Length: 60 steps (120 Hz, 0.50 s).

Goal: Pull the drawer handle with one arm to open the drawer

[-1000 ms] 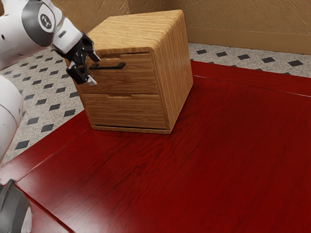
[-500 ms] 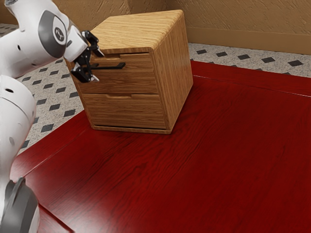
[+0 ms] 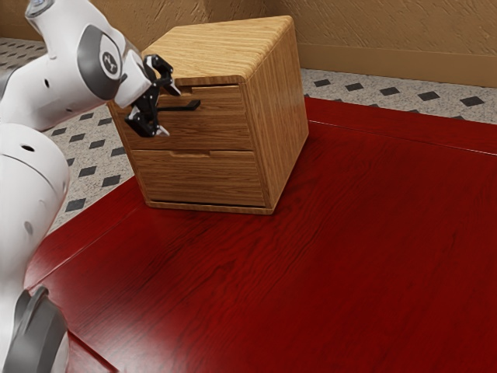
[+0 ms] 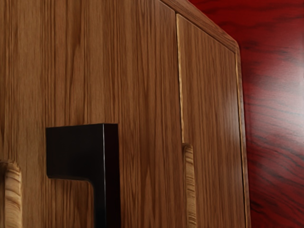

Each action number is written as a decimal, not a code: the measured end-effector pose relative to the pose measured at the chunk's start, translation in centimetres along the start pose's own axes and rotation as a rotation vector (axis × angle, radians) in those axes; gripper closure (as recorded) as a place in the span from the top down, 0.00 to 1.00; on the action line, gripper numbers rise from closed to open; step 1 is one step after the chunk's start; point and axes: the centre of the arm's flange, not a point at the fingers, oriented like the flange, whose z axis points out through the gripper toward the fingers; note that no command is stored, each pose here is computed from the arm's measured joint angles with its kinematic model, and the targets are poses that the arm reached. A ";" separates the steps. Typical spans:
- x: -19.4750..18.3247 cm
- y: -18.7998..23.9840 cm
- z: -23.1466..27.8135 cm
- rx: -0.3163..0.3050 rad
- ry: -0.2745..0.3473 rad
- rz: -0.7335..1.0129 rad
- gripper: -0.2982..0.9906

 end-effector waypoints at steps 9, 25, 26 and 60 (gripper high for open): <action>-0.2 0.2 0.3 -0.005 0.005 0.000 0.78; 0.2 0.4 0.7 -0.019 0.022 -0.002 0.77; 0.2 0.4 0.7 -0.020 0.022 -0.002 0.77; -0.2 1.3 1.6 -0.063 0.034 -0.024 0.76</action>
